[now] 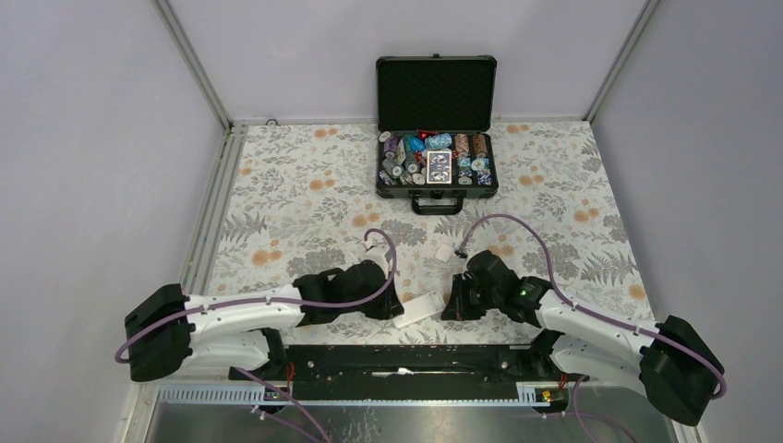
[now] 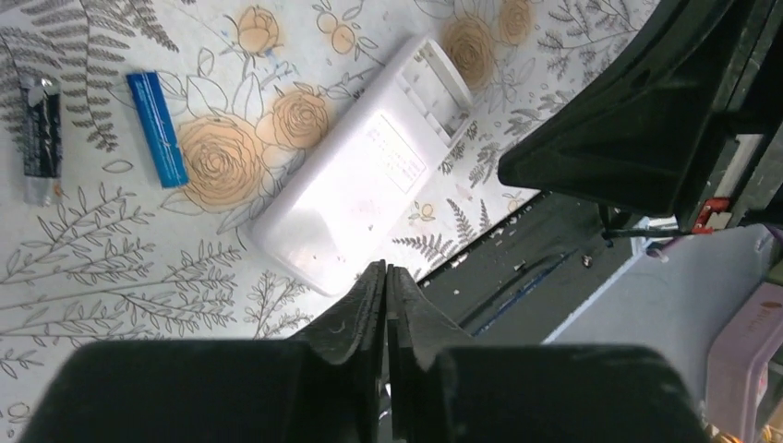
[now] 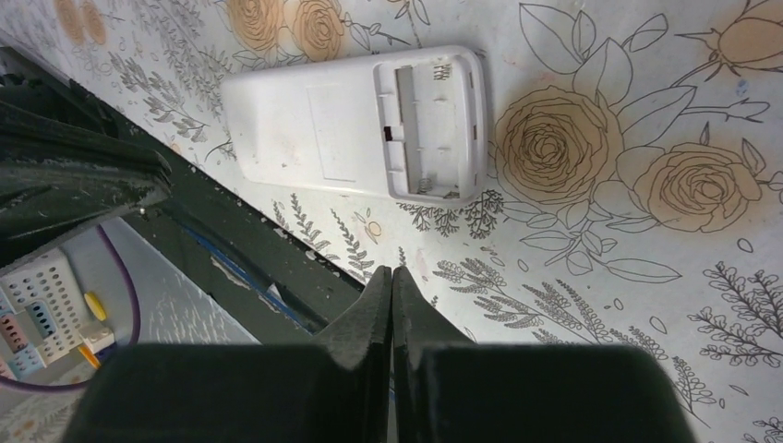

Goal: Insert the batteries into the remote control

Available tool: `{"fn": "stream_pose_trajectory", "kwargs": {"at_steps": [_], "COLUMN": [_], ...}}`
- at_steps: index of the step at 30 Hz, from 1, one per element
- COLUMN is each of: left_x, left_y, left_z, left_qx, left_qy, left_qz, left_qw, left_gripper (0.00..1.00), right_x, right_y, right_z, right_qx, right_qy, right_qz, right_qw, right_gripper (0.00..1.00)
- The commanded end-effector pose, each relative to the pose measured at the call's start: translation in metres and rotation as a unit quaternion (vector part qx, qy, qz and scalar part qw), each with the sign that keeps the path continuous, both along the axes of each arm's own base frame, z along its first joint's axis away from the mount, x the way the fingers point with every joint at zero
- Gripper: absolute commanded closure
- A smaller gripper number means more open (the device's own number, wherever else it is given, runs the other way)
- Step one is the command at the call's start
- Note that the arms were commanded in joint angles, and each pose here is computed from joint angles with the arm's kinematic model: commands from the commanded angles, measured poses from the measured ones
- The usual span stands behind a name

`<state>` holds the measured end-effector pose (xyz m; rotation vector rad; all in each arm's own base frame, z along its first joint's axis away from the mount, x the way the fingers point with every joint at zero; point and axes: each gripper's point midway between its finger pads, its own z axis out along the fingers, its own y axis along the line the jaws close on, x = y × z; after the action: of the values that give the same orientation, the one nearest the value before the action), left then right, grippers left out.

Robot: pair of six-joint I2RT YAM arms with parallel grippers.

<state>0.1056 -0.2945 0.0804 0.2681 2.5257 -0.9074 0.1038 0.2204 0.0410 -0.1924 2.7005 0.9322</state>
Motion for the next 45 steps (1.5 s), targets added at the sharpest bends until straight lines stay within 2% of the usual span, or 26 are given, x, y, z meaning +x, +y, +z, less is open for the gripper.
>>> {"fn": "stream_pose_trajectory", "kwargs": {"at_steps": [1,7,19,34,45], "left_x": [0.028,0.052,0.082,0.068,0.039], "left_y": [-0.02,-0.016,-0.021,-0.015,-0.011], "left_z": [0.027,0.021,-0.008,-0.048,-0.059], "left_qx": [-0.03,0.004,0.032,0.079,0.078], "left_qy": [-0.053,-0.082,-0.057,-0.007,0.033], "left_qz": [0.019,0.051,0.063,0.041,0.0], "left_qw": [0.998,0.995,0.996,0.996,0.996], "left_gripper": [0.99,1.0,1.0,1.0,1.0], "right_x": [0.005,0.008,0.017,0.034,0.048], "right_y": [0.002,0.002,-0.006,0.003,0.011], "right_z": [-0.006,-0.017,-0.029,-0.026,-0.021], "right_qx": [-0.008,-0.022,-0.054,-0.051,-0.055], "right_qy": [-0.014,-0.016,-0.034,-0.051,-0.063], "right_qz": [-0.004,-0.005,-0.017,-0.036,-0.05], "right_qw": [1.0,1.0,0.998,0.997,0.995], "right_gripper": [1.0,1.0,1.0,1.0,1.0]}}
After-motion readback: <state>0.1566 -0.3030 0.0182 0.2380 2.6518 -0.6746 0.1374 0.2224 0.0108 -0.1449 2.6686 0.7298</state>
